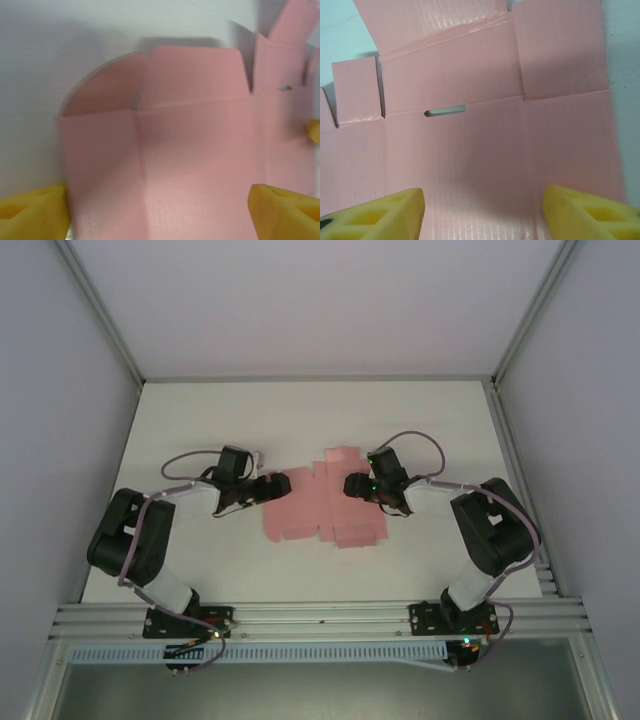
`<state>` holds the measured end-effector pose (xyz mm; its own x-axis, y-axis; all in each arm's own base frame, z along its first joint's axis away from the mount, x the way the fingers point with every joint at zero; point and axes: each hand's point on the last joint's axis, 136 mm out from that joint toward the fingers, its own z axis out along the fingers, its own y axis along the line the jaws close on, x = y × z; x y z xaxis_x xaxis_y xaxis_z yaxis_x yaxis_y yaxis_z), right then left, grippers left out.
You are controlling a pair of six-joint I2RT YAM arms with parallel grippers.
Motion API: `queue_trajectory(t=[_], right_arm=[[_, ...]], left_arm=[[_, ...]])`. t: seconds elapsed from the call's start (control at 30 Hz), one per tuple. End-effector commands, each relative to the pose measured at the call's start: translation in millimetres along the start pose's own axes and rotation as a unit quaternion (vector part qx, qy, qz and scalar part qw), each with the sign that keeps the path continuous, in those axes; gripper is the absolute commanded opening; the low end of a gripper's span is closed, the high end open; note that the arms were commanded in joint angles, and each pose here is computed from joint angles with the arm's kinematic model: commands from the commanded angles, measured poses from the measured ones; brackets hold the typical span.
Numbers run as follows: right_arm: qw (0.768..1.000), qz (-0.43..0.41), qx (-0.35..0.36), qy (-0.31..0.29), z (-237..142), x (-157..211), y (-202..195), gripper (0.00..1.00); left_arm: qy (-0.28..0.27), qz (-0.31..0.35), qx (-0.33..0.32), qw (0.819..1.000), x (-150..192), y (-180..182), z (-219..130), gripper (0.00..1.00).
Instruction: Assemble paper box
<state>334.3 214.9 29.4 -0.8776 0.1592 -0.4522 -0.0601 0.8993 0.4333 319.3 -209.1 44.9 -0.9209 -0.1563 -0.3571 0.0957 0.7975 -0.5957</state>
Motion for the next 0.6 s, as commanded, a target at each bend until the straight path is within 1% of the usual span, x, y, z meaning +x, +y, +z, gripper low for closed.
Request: queue_trajectory(t=[0.0, 0.03, 0.1, 0.17, 0.2, 0.27, 0.3, 0.33, 0.37, 0.4, 0.5, 0.57], right_arm=[[0.994, 0.031, 0.041, 0.093, 8, 57, -33, 0.65], [0.995, 0.03, 0.037, 0.09, 7, 56, -31, 0.65], [0.995, 0.032, 0.033, 0.088, 7, 55, -30, 0.65], [0.996, 0.032, 0.028, 0.083, 6, 54, -29, 0.65], [0.996, 0.03, 0.026, 0.08, 5, 53, -28, 0.65], [0.997, 0.025, 0.021, 0.076, 4, 51, -26, 0.66], [0.997, 0.024, 0.021, 0.072, 2, 49, -26, 0.66], [0.997, 0.023, 0.021, 0.068, 1, 47, -26, 0.66], [0.997, 0.023, 0.021, 0.066, -1, 46, -26, 0.66], [0.998, 0.024, 0.02, 0.063, -2, 44, -25, 0.66], [0.998, 0.021, 0.015, 0.053, -8, 39, -23, 0.66], [0.999, 0.013, 0.015, 0.042, -14, 33, -23, 0.68]], left_arm=[[0.023, 0.01, 0.09, 0.996, 14, -39, -1, 0.81], [0.017, 0.014, 0.095, 0.995, 11, -44, -5, 0.77], [0.004, 0.023, 0.105, 0.994, 5, -52, -11, 0.72], [-0.007, 0.03, 0.108, 0.994, 1, -56, -16, 0.63], [-0.011, 0.033, 0.106, 0.994, -1, -57, -18, 0.57], [-0.015, 0.036, 0.096, 0.995, -2, -54, -20, 0.38], [-0.016, 0.04, 0.09, 0.995, -4, -54, -20, 0.33], [-0.021, 0.046, 0.084, 0.995, -6, -53, -22, 0.3], [-0.026, 0.051, 0.077, 0.995, -7, -52, -23, 0.3], [-0.03, 0.055, 0.067, 0.996, -9, -50, -24, 0.26], [-0.038, 0.062, 0.027, 0.997, -15, -40, -26, 0.0], [-0.047, 0.081, 0.017, 0.996, -18, -41, -31, 0.0]])
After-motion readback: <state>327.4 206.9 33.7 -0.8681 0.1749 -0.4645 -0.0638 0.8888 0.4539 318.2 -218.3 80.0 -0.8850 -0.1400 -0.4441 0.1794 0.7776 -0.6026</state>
